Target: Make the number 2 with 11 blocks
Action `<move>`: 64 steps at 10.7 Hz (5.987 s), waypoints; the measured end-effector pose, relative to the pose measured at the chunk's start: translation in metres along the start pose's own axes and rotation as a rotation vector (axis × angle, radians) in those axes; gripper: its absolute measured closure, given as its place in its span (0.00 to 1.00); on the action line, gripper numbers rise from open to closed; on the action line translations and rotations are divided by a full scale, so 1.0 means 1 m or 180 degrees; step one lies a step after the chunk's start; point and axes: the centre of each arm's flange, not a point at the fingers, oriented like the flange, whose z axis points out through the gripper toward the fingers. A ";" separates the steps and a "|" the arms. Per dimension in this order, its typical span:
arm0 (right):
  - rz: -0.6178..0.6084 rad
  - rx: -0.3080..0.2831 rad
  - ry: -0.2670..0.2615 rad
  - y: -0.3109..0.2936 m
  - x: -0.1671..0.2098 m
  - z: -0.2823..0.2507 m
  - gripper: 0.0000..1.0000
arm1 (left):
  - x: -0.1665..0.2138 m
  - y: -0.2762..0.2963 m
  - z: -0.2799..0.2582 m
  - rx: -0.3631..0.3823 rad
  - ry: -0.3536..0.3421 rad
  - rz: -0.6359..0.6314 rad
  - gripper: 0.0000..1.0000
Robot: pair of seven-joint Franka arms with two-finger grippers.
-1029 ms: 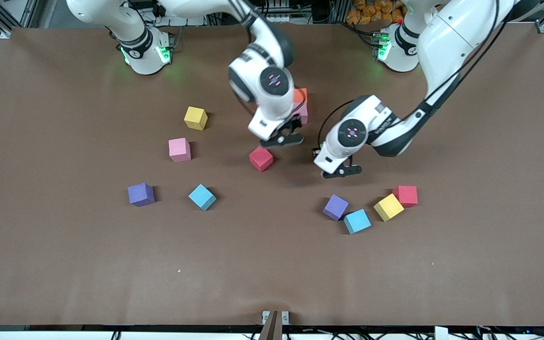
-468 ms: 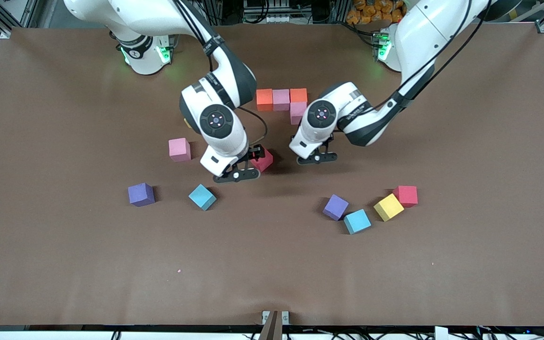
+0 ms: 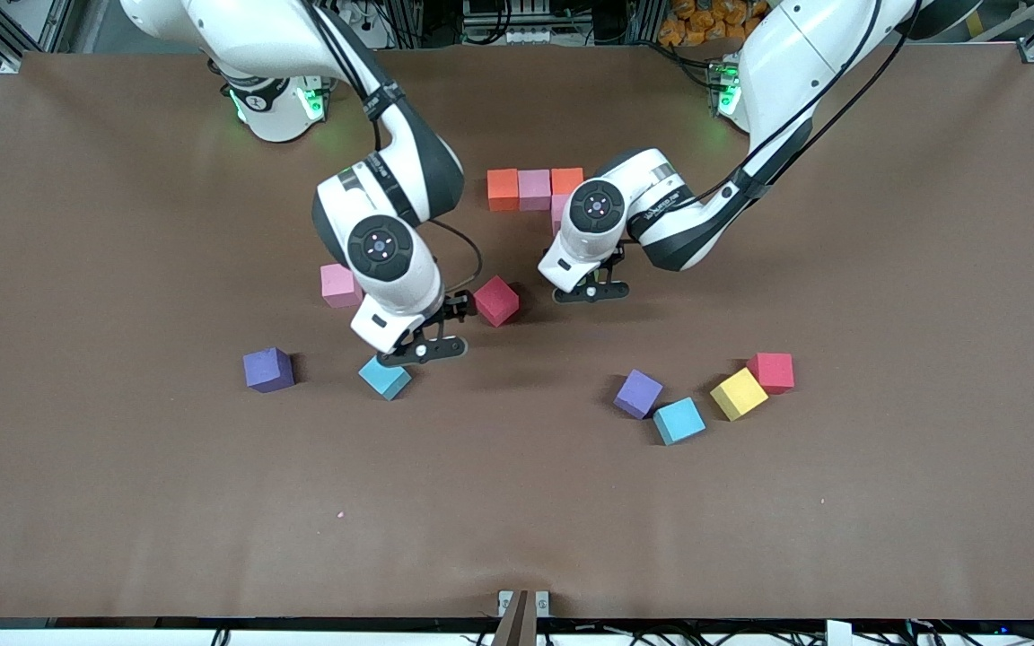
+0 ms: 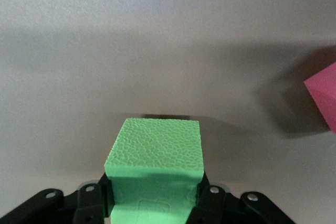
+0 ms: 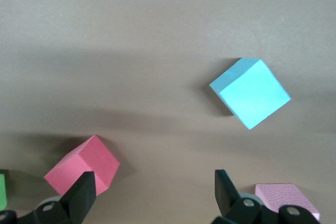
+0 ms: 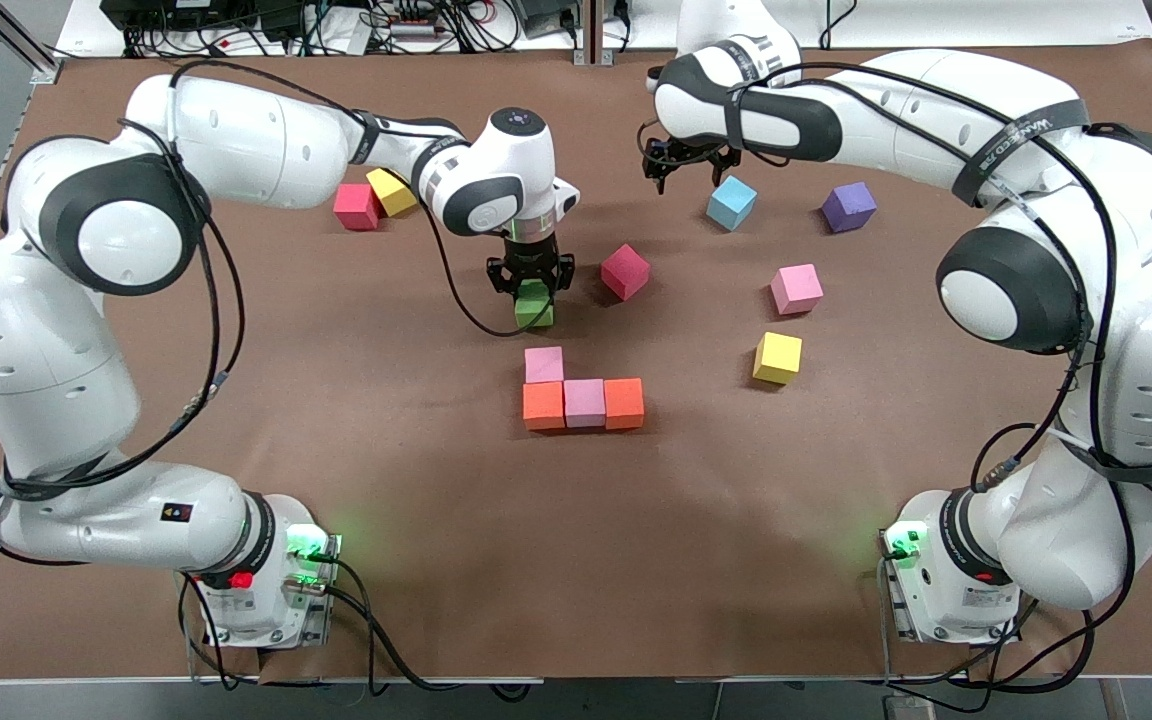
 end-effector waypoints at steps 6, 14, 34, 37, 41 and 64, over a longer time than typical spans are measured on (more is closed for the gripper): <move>-0.0029 -0.0026 -0.0001 -0.002 -0.001 0.001 0.00 | -0.019 0.015 0.015 -0.0023 -0.0033 -0.0110 0.41; -0.0034 -0.0035 0.0003 -0.001 -0.001 0.001 0.00 | -0.024 0.013 0.022 0.0008 -0.0067 -0.0093 0.39; -0.0044 -0.0038 0.0023 -0.003 0.000 0.006 0.00 | 0.046 -0.043 -0.079 -0.0247 0.0265 -0.0874 0.00; -0.0051 -0.0052 0.0063 -0.003 0.006 0.020 0.00 | 0.101 -0.080 -0.121 -0.0429 0.0367 -0.1218 0.00; -0.0397 -0.0116 0.0083 0.014 0.018 0.038 0.00 | 0.158 -0.104 -0.145 -0.0636 0.0447 -0.1527 0.00; -0.2255 -0.0153 0.0228 0.104 0.054 0.081 0.00 | 0.221 -0.083 -0.037 -0.0264 0.0448 -0.2682 0.40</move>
